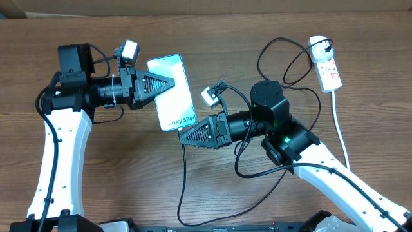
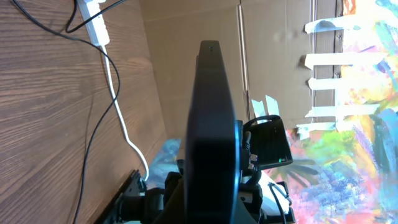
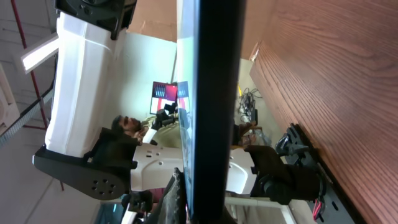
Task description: Plug charger to phone and switch on socket
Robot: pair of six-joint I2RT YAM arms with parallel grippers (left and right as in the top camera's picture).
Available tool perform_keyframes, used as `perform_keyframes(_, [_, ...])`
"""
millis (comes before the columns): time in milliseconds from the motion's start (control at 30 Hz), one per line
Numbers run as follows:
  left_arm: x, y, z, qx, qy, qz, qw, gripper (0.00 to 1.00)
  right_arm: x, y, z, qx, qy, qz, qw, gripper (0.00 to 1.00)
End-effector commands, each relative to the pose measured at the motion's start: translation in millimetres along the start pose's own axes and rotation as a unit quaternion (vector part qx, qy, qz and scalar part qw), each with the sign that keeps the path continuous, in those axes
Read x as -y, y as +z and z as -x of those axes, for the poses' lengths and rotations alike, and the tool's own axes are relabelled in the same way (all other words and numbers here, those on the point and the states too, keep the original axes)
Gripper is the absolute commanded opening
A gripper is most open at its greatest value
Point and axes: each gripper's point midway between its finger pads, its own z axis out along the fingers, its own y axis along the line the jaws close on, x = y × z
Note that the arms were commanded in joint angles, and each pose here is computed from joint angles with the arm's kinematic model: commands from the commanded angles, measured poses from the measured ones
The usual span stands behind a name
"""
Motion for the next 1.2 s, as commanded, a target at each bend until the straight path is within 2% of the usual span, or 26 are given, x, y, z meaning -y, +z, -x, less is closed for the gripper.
perform_keyframes(0, [13, 5, -9, -0.021, 0.003, -0.025, 0.999, 0.04, 0, 1, 4, 0.011, -0.008, -0.002, 1.0, 0.04])
perform_keyframes(1167, [14, 16, -18, -0.041, -0.002, -0.026, 0.999, 0.04, 9, -19, 30, 0.065, 0.006, -0.019, 0.998, 0.04])
